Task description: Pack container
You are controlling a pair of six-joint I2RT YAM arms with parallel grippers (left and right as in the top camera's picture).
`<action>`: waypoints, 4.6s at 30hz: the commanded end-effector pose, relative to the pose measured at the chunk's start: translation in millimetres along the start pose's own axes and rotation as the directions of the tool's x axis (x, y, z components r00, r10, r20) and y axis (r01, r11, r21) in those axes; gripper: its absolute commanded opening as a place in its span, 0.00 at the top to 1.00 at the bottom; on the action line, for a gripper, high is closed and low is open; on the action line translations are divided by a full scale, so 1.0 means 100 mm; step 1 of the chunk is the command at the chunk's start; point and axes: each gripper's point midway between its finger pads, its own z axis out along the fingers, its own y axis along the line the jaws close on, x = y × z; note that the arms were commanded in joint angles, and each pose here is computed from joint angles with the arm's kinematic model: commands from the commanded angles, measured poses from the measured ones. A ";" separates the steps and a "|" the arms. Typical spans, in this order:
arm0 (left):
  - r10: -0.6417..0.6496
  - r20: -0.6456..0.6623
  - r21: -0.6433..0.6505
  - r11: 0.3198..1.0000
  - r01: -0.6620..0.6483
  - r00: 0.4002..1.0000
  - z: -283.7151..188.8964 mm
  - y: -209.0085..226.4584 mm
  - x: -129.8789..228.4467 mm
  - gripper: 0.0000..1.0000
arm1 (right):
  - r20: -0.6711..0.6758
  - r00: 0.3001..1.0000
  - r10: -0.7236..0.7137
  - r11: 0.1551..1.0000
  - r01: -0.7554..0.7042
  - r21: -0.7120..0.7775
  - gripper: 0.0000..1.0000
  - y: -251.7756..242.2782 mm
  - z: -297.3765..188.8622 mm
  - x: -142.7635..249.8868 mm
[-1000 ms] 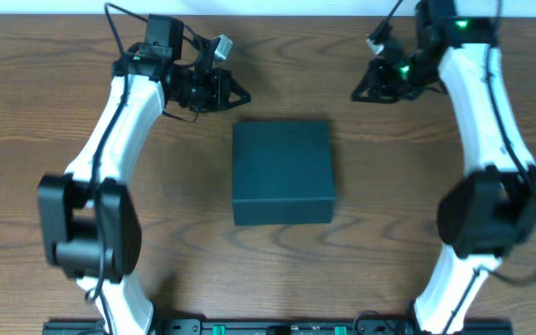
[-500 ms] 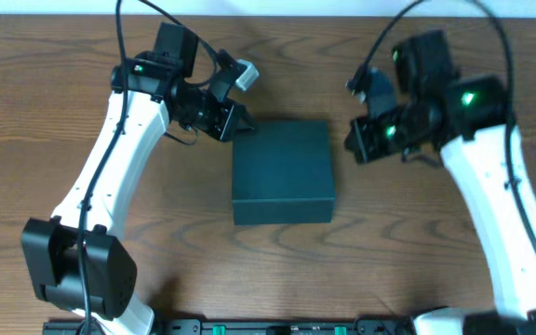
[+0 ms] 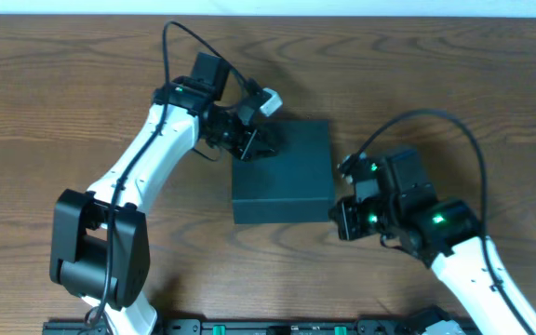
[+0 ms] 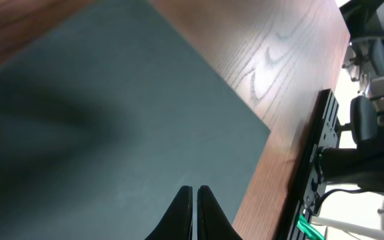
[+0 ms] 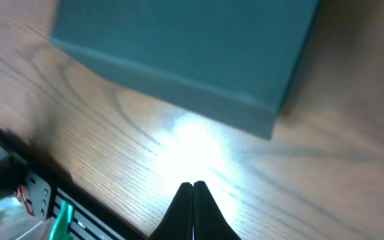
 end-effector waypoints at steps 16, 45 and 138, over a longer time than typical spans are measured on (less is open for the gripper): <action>-0.115 -0.208 0.033 0.992 0.125 0.971 0.80 0.08 0.41 0.94 | 0.010 0.977 0.213 0.975 -0.214 0.057 0.98 -0.36 0.53 0.38; -0.159 -0.251 0.030 0.985 0.172 0.955 0.84 0.12 0.54 0.94 | 0.318 0.906 0.279 0.929 -0.338 0.147 0.98 -0.42 1.09 -0.11; 0.251 0.631 -0.756 0.413 0.508 0.734 -2.12 -0.06 2.29 0.05 | 0.367 0.927 0.075 0.996 -0.087 0.016 0.01 -0.41 -0.93 -0.74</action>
